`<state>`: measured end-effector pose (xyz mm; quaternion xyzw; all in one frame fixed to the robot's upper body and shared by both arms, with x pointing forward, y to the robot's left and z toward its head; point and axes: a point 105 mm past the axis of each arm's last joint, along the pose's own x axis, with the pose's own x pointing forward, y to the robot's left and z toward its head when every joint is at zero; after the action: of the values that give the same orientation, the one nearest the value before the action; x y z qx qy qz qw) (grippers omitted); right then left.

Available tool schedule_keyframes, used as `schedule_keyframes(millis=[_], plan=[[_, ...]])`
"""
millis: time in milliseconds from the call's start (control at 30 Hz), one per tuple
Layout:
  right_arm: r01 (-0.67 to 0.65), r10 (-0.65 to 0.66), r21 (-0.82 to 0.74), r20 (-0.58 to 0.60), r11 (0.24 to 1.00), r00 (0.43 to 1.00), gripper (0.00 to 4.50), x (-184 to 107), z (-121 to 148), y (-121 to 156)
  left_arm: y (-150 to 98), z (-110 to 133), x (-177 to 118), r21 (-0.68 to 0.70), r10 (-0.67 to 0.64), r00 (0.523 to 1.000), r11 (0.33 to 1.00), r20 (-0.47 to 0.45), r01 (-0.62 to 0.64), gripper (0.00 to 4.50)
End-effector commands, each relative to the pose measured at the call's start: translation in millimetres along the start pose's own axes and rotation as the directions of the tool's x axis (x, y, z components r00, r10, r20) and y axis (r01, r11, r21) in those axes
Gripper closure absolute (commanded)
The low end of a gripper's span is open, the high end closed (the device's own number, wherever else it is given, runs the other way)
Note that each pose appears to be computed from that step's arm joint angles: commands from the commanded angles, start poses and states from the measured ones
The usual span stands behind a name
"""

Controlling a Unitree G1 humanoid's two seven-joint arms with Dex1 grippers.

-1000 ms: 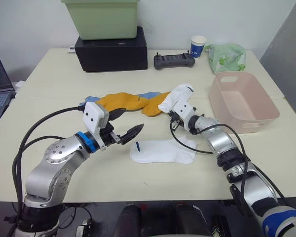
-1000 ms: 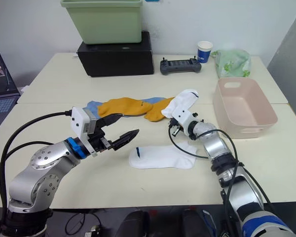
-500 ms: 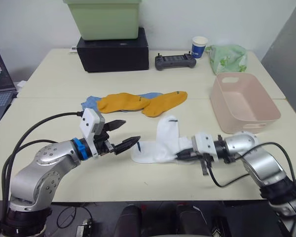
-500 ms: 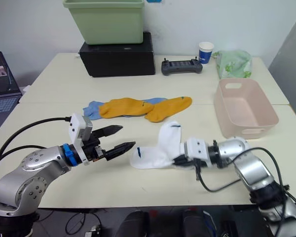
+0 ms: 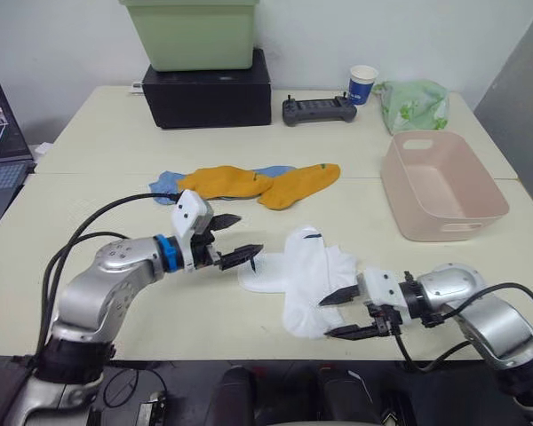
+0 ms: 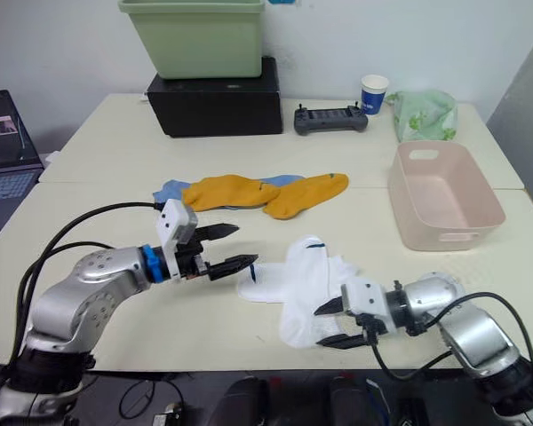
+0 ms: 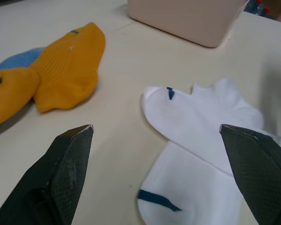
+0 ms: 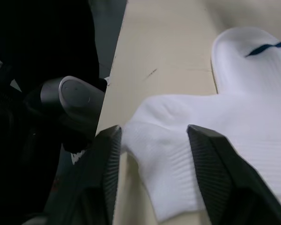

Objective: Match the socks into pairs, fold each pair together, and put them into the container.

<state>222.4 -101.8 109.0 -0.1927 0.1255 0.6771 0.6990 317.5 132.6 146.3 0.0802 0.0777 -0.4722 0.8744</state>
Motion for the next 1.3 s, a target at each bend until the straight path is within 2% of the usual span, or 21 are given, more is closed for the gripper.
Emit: schedule_keyframes(millis=[33, 200, 300, 467, 567, 700, 800, 933, 967, 1100, 1300], plan=[[0.066, -0.067, 0.041, 0.026, 0.997, 0.997, 2.1, -11, 8, 0, 6, -1, 24, 0.087, -0.016, 1.0, 0.996, -0.009, 0.017, 0.0], [0.171, -0.167, 0.167, -0.041, 0.971, 0.985, 2.1, -14, -15, 4, 10, -2, 68, 0.132, -0.038, 0.999, 0.99, -0.014, 0.04, 0.0], [0.182, -0.177, 0.264, -0.043, 0.947, 0.983, 2.1, -12, -22, 14, 7, -4, 90, 0.149, -0.071, 0.997, 0.986, -0.035, 0.075, 0.0], [0.223, -0.2, 0.236, -0.12, 0.946, 0.972, 2.1, -5, -37, 17, 5, -14, 113, 0.177, -0.086, 0.992, 0.979, -0.089, 0.101, 0.0], [0.257, -0.229, 0.214, -0.146, 0.942, 0.962, 2.05, 1, -45, 14, 3, -27, 117, 0.2, -0.095, 0.982, 0.972, -0.161, 0.127, 0.64], [0.257, -0.232, 0.21, -0.136, 0.944, 0.963, 2.05, 7, -46, 14, 3, -31, 117, 0.189, -0.107, 0.978, 0.972, -0.181, 0.141, 1.92], [0.266, -0.245, 0.21, -0.123, 0.941, 0.962, 2.64, 10, -46, 11, 4, -29, 117, 0.181, -0.106, 0.979, 0.974, -0.172, 0.137, 2.89], [0.293, -0.273, 0.196, -0.122, 0.936, 0.954, 4.12, 9, -50, 6, 6, -29, 115, 0.17, -0.097, 0.982, 0.977, -0.163, 0.125, 4.28], [0.294, -0.274, 0.194, -0.124, 0.936, 0.954, 4.48, 8, -51, 5, 7, -29, 114, 0.162, -0.094, 0.983, 0.98, -0.158, 0.12, 4.5], [0.303, -0.285, 0.184, -0.12, 0.935, 0.951, 4.48, 5, -53, -2, 9, -28, 109, 0.12, -0.086, 0.986, 0.987, -0.142, 0.104, 4.5], [0.312, -0.306, 0.18, -0.062, 0.933, 0.95, 4.48, -6, -34, -18, 9, -16, 94, 0.045, -0.054, 0.995, 0.997, -0.081, 0.058, 4.5]])
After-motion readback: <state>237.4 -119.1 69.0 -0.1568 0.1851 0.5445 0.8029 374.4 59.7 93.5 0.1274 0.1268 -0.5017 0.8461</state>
